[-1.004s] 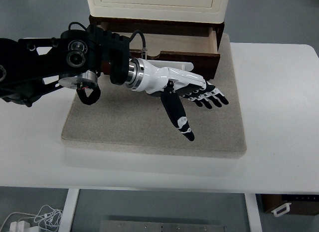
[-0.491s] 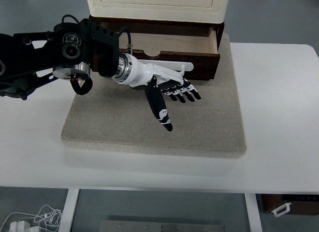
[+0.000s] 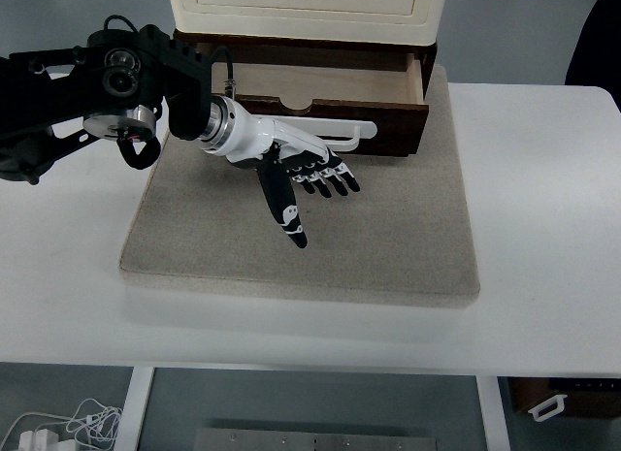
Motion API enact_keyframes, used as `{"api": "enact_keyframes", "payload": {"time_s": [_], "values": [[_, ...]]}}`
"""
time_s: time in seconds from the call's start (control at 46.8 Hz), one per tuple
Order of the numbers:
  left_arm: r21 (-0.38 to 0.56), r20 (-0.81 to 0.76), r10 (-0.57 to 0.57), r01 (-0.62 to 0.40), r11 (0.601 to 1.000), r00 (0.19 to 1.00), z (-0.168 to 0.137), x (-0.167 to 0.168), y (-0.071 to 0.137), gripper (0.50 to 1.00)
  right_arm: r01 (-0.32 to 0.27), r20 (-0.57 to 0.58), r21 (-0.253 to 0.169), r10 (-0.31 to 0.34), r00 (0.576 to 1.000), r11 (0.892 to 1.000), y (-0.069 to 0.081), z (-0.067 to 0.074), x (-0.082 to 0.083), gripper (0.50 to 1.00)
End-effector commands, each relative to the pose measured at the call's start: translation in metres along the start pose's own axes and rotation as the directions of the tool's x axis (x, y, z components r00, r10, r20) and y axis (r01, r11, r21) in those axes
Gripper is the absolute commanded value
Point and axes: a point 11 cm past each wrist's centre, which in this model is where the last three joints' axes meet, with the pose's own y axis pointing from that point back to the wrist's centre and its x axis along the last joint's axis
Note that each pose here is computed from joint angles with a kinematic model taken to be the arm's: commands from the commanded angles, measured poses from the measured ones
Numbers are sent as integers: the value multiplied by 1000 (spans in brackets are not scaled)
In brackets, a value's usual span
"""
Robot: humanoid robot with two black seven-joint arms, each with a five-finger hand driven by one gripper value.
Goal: Close the drawer under the combination cabinet
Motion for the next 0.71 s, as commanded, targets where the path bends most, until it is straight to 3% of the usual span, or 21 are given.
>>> {"api": "enact_keyframes", "payload": {"time_s": [0.0,0.684], "values": [[3,-3,5,-5,1000,1000,-1,2,0,996,0,1,0,0,1000,1000,0,0,0,952],[45,-11,87,-87,995,996,-13,25,5,996,0,-1,0,0,1000,1000,0,0,0,952]]}}
